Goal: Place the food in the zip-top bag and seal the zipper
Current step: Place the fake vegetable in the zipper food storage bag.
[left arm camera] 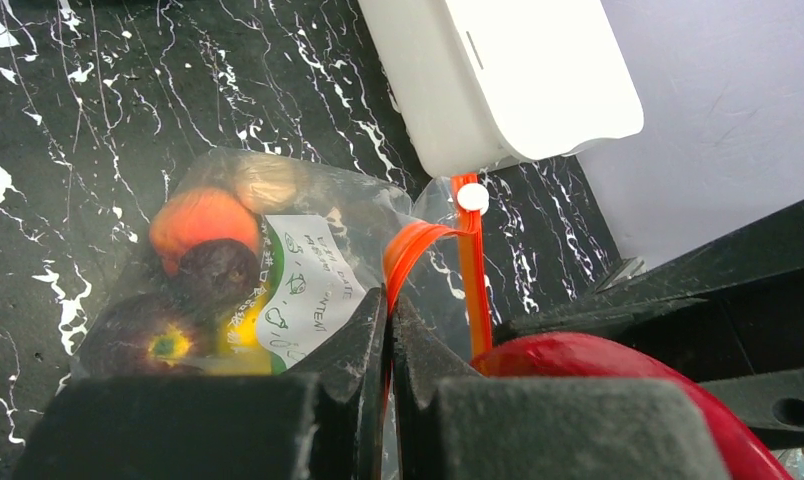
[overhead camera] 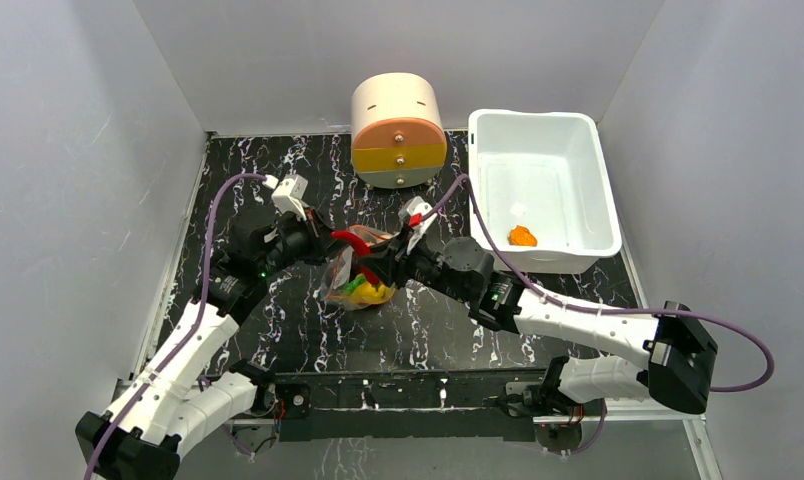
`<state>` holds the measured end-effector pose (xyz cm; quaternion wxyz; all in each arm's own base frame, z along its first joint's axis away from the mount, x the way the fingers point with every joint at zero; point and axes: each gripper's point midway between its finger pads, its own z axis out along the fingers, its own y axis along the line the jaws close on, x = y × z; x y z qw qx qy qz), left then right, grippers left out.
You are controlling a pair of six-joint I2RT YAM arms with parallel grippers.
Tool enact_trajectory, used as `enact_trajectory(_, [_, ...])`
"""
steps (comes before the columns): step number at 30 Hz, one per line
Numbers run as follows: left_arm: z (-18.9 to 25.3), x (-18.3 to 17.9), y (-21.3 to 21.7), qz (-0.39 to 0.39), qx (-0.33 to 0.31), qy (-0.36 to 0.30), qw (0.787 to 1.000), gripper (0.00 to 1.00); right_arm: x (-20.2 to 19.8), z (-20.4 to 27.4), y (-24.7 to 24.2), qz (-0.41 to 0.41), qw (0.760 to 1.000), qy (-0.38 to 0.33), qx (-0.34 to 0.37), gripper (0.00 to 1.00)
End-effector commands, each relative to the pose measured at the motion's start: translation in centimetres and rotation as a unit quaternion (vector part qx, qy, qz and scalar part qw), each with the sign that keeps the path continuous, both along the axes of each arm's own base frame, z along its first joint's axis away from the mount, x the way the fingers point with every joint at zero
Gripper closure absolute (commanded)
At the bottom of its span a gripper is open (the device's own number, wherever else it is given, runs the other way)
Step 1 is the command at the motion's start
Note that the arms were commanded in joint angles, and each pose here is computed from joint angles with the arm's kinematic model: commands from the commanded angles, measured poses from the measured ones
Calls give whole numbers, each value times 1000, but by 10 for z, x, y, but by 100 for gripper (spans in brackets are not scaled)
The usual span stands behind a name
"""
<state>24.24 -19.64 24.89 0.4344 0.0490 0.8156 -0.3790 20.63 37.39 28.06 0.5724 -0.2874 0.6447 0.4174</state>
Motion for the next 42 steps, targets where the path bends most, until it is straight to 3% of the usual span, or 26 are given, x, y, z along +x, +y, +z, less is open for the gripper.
enact_trajectory(1, [25, -4, 0, -5, -10, -32, 999, 100, 11, 15, -7, -42, 998, -22, 29, 77])
enact_trajectory(13, [30, -5, -4, -12, -24, -33, 999, 100, 17, -3, -2, -54, 998, 2, 13, 59])
enact_trajectory(22, [30, -7, -1, -11, -20, -37, 999, 100, 16, -5, -1, -49, 999, 2, 0, 61])
enact_trajectory(29, [36, -8, 0, -13, -14, -45, 999, 100, 4, -22, -6, 0, 993, -56, -103, 59])
enact_trajectory(33, [42, -8, 1, -15, -13, -53, 998, 100, 3, -1, -17, -10, 992, -63, -109, 58])
enact_trajectory(36, [41, -9, 1, -18, -9, -61, 998, 100, 9, 25, -33, -58, 995, -46, -73, 58])
enact_trajectory(38, [40, -10, 1, -20, -7, -65, 998, 100, 22, 36, -53, -135, 990, 1, -37, 55])
enact_trajectory(40, [40, -10, 1, -21, -6, -67, 997, 100, 35, 39, -78, -226, 972, 67, 4, 54])
enact_trajectory(42, [39, -10, 2, -22, -4, -66, 998, 100, 38, 40, -91, -267, 957, 107, 24, 57])
